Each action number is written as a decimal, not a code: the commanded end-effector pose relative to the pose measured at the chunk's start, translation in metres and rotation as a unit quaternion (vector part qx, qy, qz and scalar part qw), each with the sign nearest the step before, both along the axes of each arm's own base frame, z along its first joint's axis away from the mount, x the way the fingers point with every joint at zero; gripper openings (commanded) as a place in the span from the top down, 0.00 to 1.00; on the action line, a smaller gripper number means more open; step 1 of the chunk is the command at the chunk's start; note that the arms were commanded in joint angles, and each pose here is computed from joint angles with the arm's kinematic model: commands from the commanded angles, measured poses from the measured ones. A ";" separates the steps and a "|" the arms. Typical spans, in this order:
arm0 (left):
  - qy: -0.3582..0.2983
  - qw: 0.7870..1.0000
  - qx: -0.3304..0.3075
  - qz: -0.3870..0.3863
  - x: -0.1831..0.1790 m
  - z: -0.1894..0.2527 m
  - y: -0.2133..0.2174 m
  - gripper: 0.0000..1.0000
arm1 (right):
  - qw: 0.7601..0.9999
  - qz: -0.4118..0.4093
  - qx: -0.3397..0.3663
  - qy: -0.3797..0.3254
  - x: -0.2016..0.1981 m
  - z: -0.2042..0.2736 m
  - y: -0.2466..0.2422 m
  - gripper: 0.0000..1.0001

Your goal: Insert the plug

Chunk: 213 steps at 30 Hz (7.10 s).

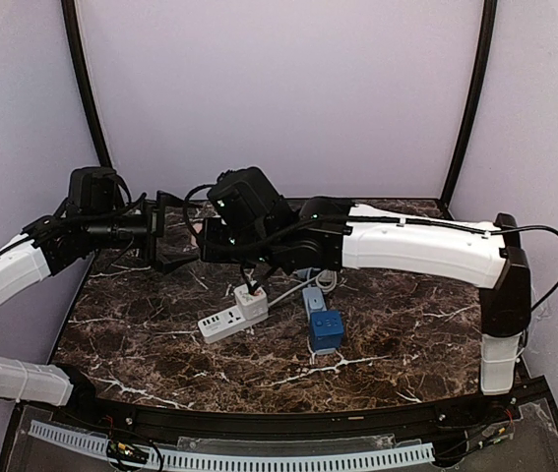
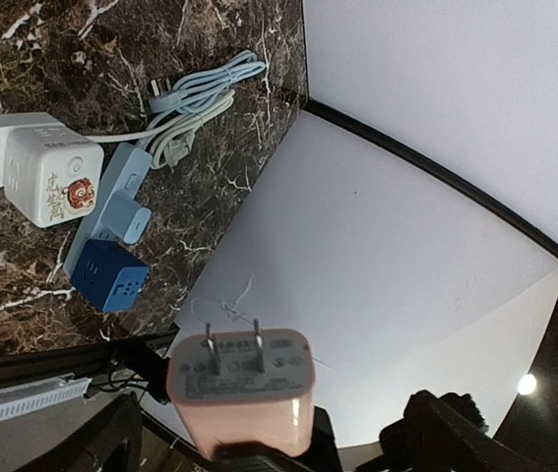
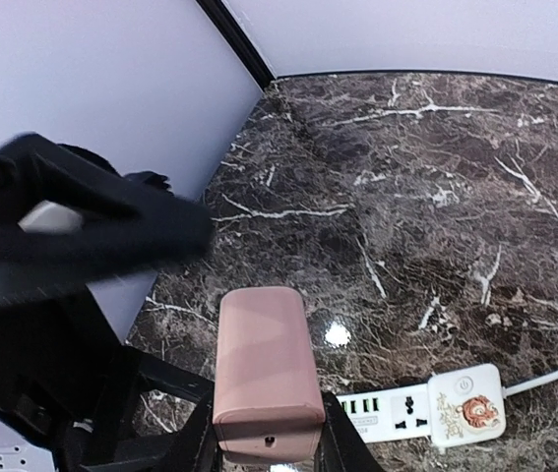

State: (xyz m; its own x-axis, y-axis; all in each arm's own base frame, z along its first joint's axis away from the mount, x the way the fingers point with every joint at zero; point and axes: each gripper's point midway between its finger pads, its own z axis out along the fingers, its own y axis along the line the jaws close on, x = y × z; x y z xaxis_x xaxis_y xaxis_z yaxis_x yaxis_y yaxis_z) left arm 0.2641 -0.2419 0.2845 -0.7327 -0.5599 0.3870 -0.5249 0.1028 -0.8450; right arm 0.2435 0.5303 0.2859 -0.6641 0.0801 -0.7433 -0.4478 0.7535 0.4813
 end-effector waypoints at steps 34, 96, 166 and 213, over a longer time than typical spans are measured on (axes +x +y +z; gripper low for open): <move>-0.392 0.606 0.496 -0.484 -0.037 -0.132 0.065 0.11 | 0.976 -0.156 -0.038 0.146 -0.088 -0.043 -0.243 1.00; -0.110 0.727 0.577 -0.356 -0.034 -0.250 0.022 0.77 | 0.962 -0.209 -0.012 0.175 -0.100 -0.040 -0.301 1.00; -0.207 0.621 0.720 -0.231 -0.045 -0.074 0.155 0.01 | 0.906 0.041 -0.167 0.387 -0.068 -0.101 -0.076 1.00; -0.360 0.602 0.704 -0.115 -0.048 -0.052 0.175 0.01 | 0.894 -0.023 -0.164 0.416 -0.007 -0.182 -0.045 1.00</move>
